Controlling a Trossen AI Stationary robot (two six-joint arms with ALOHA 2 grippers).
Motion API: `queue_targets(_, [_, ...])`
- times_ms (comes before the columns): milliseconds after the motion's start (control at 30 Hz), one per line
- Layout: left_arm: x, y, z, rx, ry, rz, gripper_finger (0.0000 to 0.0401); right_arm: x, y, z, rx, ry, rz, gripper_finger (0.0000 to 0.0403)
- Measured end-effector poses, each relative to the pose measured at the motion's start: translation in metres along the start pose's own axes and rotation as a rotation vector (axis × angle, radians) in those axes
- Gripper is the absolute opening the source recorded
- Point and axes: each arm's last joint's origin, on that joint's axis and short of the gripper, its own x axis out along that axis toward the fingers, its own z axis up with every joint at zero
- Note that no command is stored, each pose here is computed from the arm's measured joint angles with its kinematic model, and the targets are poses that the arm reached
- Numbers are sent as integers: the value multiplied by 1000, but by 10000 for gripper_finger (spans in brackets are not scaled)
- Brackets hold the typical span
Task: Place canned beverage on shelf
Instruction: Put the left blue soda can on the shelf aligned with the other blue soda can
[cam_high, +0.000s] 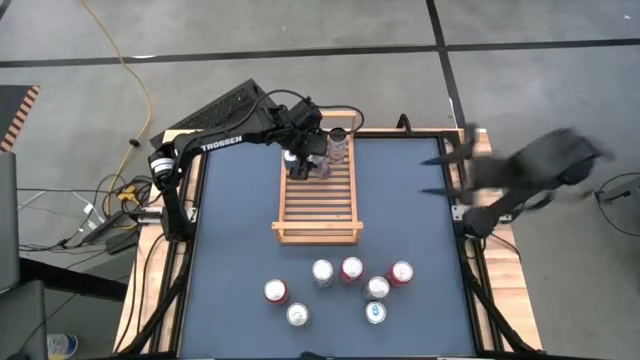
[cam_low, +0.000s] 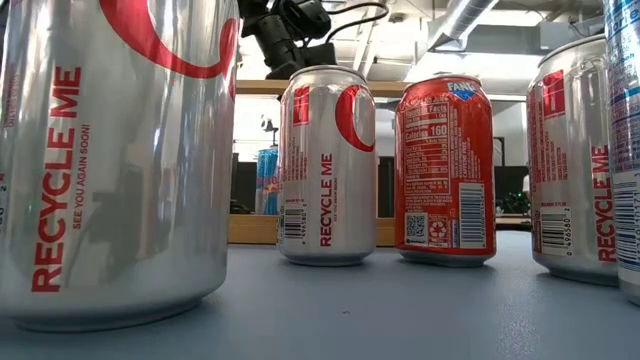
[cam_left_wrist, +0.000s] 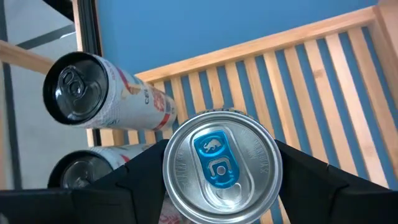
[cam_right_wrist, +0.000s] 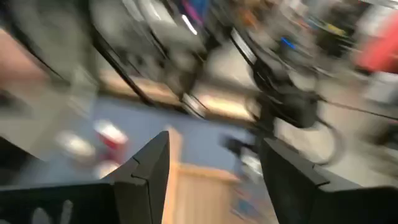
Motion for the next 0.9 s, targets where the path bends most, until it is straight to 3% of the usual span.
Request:
queue_targets(100, [0,0,2,-29,-43,-35,238,-28,-11,-29,117,-187,150,215])
queue_targets(200, [0,-2,4,-43,-57,-42,238,-33,-10,-72,204,-329,110,212])
queue_targets(367, [0,-5,7,-10,-73,-61,238,-41,-10,-139,396,-528,-84,208])
queue_targets(500, [1,-8,9,4,-78,-69,238,-38,-2,-173,490,-661,-49,209])
queue_targets(667, [0,-10,9,-1,-85,-100,238,-45,-1,-199,493,-709,-61,209])
queue_targets(900, [1,-12,11,0,-86,-88,238,-34,2,-207,535,-588,-157,210])
